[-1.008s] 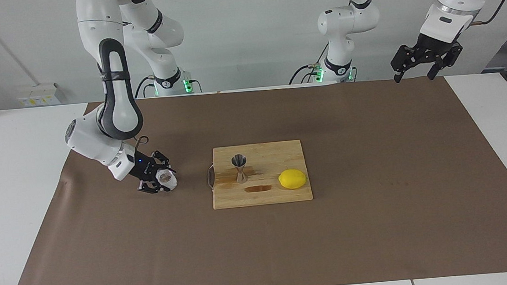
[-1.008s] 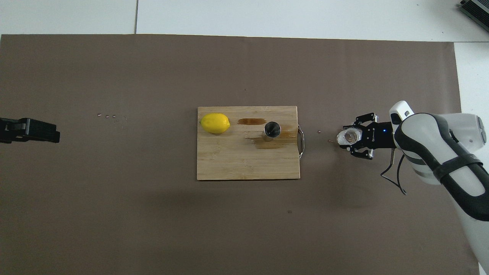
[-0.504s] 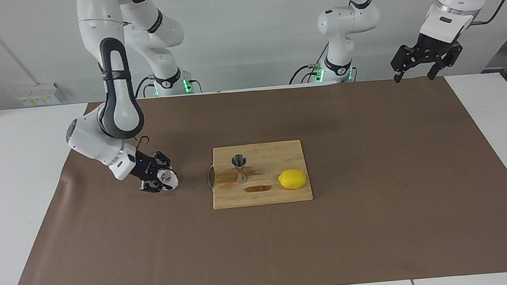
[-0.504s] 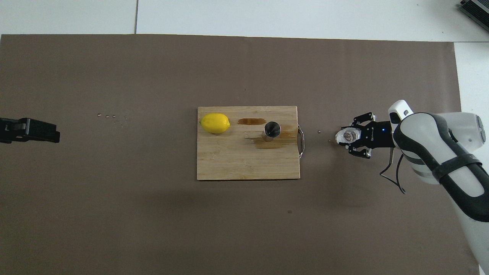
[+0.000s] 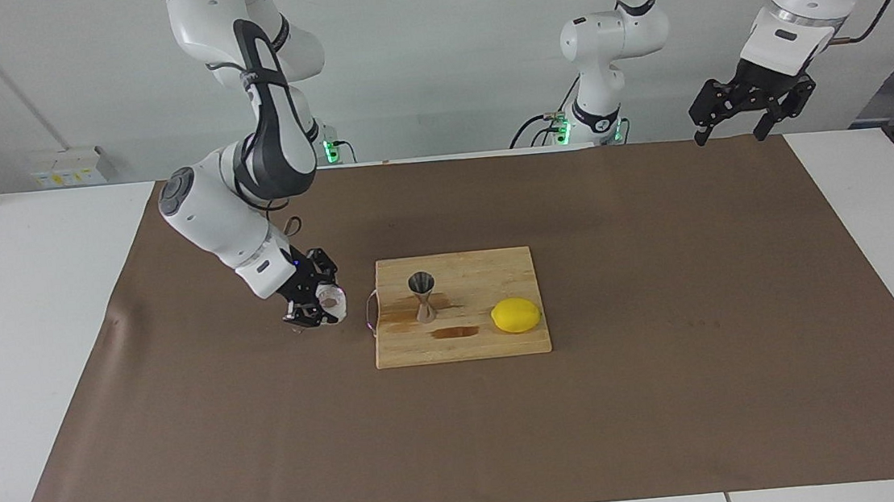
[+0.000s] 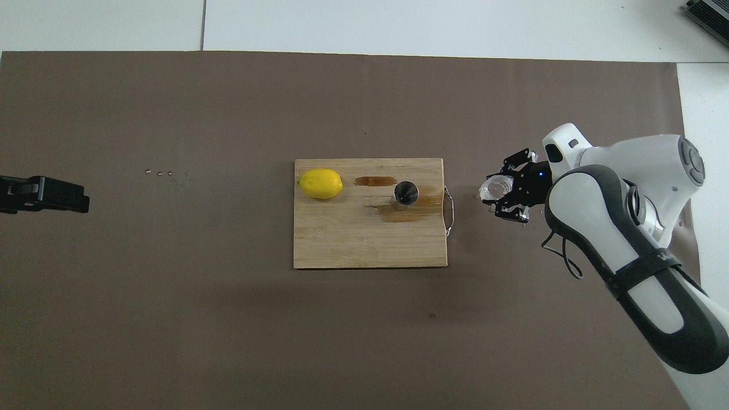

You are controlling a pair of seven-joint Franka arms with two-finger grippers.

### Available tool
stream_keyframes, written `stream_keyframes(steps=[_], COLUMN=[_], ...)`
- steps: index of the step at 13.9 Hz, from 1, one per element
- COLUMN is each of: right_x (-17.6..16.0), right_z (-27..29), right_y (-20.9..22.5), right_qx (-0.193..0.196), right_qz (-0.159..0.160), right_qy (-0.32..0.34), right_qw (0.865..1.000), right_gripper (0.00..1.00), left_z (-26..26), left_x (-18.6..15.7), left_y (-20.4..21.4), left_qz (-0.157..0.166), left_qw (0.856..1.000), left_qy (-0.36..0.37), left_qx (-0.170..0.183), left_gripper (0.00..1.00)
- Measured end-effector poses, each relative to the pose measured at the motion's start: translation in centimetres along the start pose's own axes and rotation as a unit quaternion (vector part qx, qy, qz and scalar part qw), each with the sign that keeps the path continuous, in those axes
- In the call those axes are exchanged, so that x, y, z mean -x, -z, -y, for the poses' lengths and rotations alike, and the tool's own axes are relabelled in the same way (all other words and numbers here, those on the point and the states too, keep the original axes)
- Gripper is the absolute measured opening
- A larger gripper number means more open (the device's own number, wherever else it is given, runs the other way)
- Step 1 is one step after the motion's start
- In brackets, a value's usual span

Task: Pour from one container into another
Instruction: 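Lift the white cup and carry it above the steel cup, then tilt the white cup with the right gripper to pour into the steel cup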

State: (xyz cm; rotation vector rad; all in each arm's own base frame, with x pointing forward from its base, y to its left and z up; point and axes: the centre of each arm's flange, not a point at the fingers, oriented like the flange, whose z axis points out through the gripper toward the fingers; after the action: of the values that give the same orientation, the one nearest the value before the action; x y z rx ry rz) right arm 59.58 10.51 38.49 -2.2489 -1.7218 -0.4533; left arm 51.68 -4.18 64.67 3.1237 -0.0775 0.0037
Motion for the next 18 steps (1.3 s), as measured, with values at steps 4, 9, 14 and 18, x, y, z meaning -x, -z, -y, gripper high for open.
stream_keyframes(steps=[4,9,14,18], right_x=[-5.9,-13.4,-14.6,-15.0], right_z=[1.4,5.4,6.5,6.9], right_y=[2.3,1.0,0.2,-1.2], right_qx=[0.003,0.038,0.053,0.055], right_qz=[0.004,0.092,0.128,0.149], right_qy=[0.002,0.012,0.043,0.058], right_qw=[1.000,0.995,0.989,0.986], right_gripper=[0.50,0.50,0.50,0.50], left_z=[0.0,0.0,0.0,0.0], left_x=[0.0,0.0,0.0,0.0], left_y=[0.0,0.0,0.0,0.0], left_qz=[0.000,0.000,0.000,0.000], left_qw=[1.000,1.000,1.000,1.000], left_qy=[0.000,0.000,0.000,0.000], left_qx=[0.000,0.000,0.000,0.000], left_gripper=[1.00,1.00,1.00,1.00])
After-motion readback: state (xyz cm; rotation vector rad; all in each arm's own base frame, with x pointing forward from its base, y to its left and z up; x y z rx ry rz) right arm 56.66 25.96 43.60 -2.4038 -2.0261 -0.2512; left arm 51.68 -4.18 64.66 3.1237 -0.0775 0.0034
